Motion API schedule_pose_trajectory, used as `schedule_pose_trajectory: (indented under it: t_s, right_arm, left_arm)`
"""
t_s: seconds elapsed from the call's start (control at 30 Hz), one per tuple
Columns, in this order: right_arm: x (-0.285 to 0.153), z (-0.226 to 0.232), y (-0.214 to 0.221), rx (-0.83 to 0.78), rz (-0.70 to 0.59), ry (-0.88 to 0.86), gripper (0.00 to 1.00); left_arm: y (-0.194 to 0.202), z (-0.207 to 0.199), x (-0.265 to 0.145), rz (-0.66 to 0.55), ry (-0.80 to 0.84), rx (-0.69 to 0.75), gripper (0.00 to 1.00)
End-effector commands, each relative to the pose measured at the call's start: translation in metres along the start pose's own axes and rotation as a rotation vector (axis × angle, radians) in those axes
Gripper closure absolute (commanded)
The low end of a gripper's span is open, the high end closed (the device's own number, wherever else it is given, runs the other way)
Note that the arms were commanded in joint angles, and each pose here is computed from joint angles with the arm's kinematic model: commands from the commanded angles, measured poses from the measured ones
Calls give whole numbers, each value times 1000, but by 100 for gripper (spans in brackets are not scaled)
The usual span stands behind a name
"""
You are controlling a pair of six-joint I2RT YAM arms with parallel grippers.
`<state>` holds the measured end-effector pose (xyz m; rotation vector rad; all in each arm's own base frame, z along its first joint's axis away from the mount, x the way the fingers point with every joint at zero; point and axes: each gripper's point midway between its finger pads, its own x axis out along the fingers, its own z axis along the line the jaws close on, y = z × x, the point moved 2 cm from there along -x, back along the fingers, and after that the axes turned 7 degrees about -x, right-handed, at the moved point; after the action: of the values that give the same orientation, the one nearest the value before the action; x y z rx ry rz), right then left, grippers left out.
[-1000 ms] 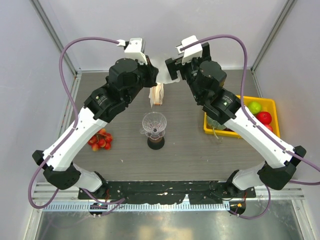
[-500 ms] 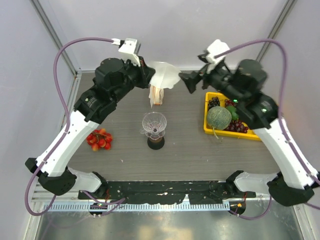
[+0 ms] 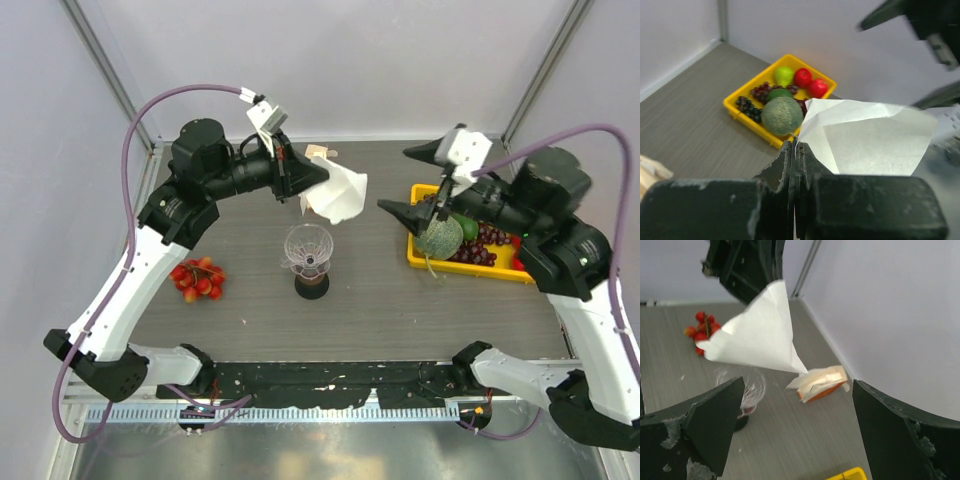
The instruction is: Place the coffee filter in the dripper
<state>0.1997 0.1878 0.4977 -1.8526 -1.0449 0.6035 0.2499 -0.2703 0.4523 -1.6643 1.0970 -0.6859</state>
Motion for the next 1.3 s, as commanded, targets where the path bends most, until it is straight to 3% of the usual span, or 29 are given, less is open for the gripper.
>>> schedule_pose_trajectory:
  t_s: [0.0, 0.2, 0.5, 0.73, 1.0, 1.07, 1.1, 1.13, 1.17, 1.2, 1.27]
  right_arm:
    - [9, 40, 33, -33, 59, -263, 5]
    - [17, 56, 35, 2, 78, -370, 4]
    - [20, 84, 29, -2, 67, -476, 0]
    - [28, 81, 29, 41, 78, -453, 21]
    - [35, 81, 30, 58, 78, -461, 55]
    - [36, 82, 29, 55, 76, -462, 59]
    - [36, 82, 29, 54, 76, -462, 59]
    - [35, 81, 28, 50, 75, -457, 51]
    - [34, 81, 27, 50, 74, -453, 42]
    - [33, 79, 25, 45, 72, -443, 26]
    - [31, 77, 23, 48, 72, -431, 23]
  left_arm:
    - [-15, -60, -18, -36, 364, 163, 100]
    - [-9, -74, -18, 23, 507, 170, 100]
    - [1, -73, -11, 81, 499, 246, 100]
    - [10, -77, -13, 108, 506, 357, 100]
    - [7, -74, -10, 101, 467, 371, 100]
    - [6, -75, -11, 99, 467, 364, 100]
    - [6, -75, -10, 98, 462, 361, 100]
    - [6, -75, -11, 97, 461, 362, 100]
    - [6, -75, -11, 99, 464, 366, 100]
    - [8, -74, -12, 105, 465, 370, 100]
    - [12, -73, -13, 114, 467, 382, 100]
